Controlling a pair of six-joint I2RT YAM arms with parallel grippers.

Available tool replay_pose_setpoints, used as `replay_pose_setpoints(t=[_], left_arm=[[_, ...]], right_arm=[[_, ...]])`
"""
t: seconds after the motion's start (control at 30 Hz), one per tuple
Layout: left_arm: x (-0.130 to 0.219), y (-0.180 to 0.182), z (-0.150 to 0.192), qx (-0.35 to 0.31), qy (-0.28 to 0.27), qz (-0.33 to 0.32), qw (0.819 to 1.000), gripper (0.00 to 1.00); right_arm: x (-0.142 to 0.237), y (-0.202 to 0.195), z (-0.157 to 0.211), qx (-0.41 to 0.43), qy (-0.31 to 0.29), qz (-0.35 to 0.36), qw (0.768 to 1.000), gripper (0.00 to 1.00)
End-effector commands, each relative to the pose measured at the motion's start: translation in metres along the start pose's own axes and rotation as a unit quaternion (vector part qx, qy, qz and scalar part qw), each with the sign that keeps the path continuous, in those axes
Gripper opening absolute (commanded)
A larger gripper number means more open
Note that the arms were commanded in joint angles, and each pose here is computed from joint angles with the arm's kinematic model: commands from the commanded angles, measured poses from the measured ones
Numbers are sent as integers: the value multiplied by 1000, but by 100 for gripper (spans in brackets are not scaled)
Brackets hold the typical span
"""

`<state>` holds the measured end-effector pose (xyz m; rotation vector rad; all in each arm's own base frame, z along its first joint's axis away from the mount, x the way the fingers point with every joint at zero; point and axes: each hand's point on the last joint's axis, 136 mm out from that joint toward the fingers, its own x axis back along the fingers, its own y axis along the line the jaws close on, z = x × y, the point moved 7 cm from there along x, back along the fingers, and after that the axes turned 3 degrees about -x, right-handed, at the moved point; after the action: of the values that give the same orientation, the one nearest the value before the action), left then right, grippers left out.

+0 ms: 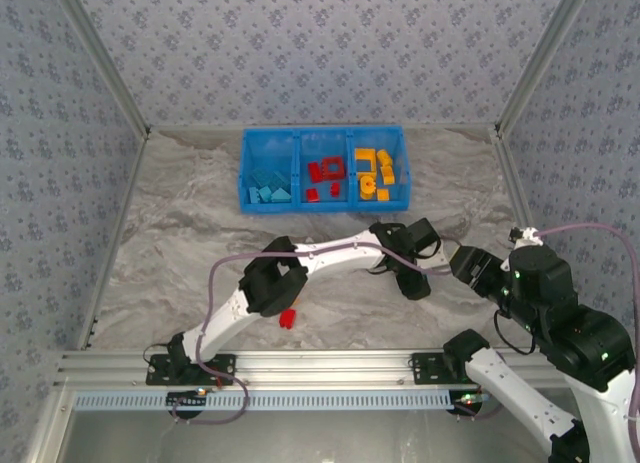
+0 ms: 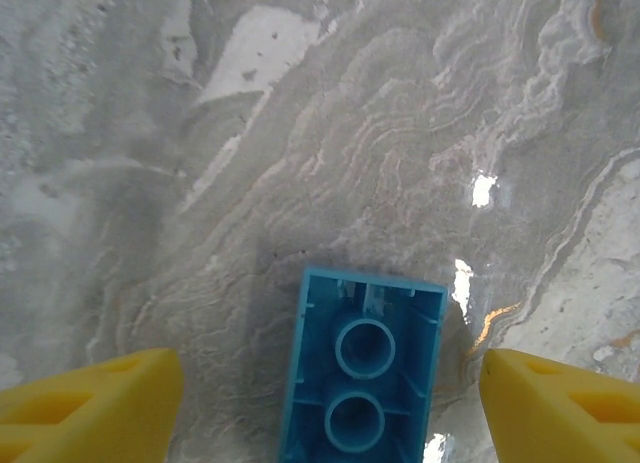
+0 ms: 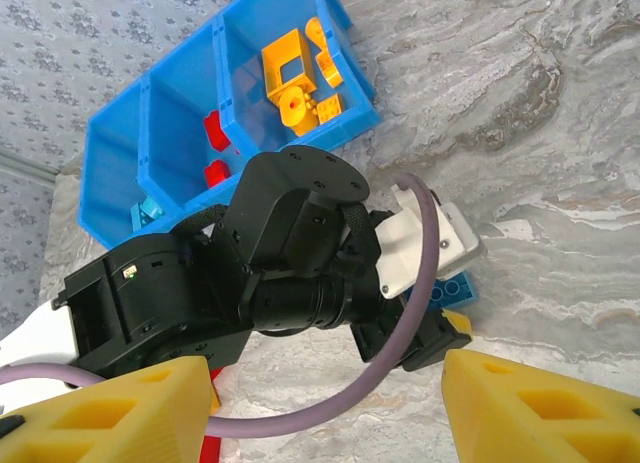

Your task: Sort the legos into containers by color

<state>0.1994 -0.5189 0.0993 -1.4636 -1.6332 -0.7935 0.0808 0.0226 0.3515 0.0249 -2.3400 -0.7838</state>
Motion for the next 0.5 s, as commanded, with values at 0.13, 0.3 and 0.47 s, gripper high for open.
replay_pose_setpoints(t=[0.13, 0.3, 0.47], left_arm=[[-14, -2, 0, -2, 16, -9, 1000, 59], [-8, -2, -5, 7, 5, -13, 1000, 35], [15, 3, -11, 19, -16, -41, 999, 30]], right_arm=[[-4, -1, 3, -8, 9, 6, 1000, 64], [-3, -4, 5, -9, 11, 9, 1000, 64], [-3, -4, 5, -6, 10, 7, 1000, 64]])
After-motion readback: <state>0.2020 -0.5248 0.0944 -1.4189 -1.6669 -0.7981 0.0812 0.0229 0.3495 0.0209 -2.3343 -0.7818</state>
